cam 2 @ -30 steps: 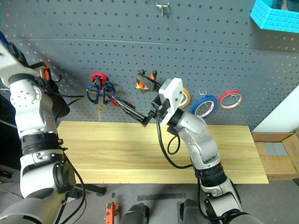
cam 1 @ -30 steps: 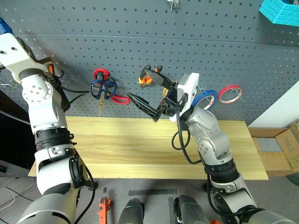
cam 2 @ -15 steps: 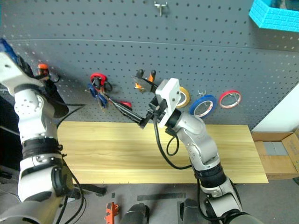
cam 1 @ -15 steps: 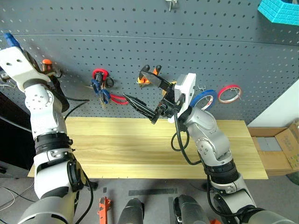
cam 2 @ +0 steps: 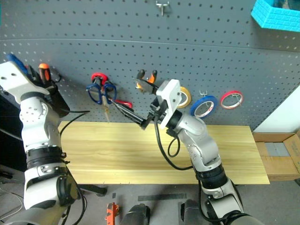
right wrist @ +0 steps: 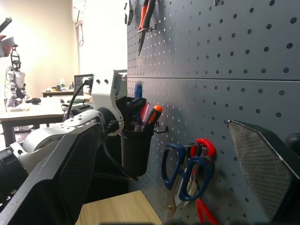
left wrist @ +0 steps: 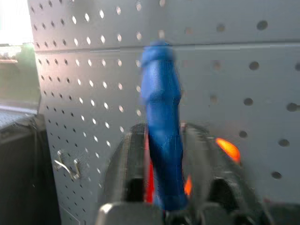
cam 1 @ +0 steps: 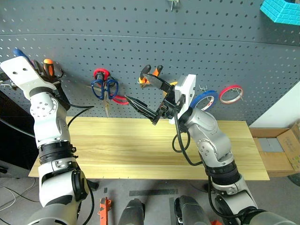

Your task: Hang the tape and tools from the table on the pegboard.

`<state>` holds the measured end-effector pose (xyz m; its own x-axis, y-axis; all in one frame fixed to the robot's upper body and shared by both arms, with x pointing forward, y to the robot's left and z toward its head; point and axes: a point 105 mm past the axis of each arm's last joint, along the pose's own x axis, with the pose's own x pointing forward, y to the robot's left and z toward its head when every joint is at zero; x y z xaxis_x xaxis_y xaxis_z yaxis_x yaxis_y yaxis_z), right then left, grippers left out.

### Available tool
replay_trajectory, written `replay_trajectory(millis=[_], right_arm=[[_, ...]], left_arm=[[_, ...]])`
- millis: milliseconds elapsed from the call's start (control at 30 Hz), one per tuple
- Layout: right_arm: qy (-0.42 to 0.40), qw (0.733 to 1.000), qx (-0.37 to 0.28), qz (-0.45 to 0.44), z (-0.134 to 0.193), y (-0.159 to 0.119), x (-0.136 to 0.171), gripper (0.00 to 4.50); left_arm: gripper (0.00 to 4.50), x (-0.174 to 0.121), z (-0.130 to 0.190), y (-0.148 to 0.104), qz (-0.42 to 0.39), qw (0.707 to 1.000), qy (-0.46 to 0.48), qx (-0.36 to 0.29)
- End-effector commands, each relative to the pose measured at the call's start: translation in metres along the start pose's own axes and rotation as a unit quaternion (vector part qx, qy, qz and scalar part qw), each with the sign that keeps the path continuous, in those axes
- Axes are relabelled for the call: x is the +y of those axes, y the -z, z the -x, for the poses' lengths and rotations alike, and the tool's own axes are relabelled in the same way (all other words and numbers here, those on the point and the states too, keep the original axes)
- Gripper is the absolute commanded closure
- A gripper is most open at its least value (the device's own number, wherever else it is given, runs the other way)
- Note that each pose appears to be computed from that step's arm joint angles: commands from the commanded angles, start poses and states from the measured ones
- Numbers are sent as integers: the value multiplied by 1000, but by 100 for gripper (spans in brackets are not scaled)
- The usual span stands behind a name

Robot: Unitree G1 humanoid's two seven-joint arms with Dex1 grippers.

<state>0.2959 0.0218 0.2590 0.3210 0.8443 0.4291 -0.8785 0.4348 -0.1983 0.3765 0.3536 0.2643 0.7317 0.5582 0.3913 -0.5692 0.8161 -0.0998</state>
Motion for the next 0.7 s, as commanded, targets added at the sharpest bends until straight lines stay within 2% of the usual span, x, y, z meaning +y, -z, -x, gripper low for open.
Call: replay_trajectory(millis=[33,167,200,367,500,567,700], right_arm=[[-1,1000,-24,19,-1,-17,1,0],[0,1000,-24,20,-1,-16,1,0],[0,1000,-24,21,-1,-16,1,0],[2,999,-23,25,1,-17,-2,0],[2,1000,-7,28,9,-14,-4,0],[0,1000,6,31,16,-10,-4,0],[-1,998,26,54,34,-10,-6,0]], left_arm=[[159,2,-1,-18,10,1000,-3,-28],[20,1,-2,-19,12,1000,-1,-28],[4,0,-2,-19,12,1000,-1,-27],[4,-3,1,-12,23,1000,12,-8],[4,-8,17,-12,32,999,39,-5],[4,-9,26,-16,23,998,50,-12],[4,-31,70,-41,-18,992,114,-59]])
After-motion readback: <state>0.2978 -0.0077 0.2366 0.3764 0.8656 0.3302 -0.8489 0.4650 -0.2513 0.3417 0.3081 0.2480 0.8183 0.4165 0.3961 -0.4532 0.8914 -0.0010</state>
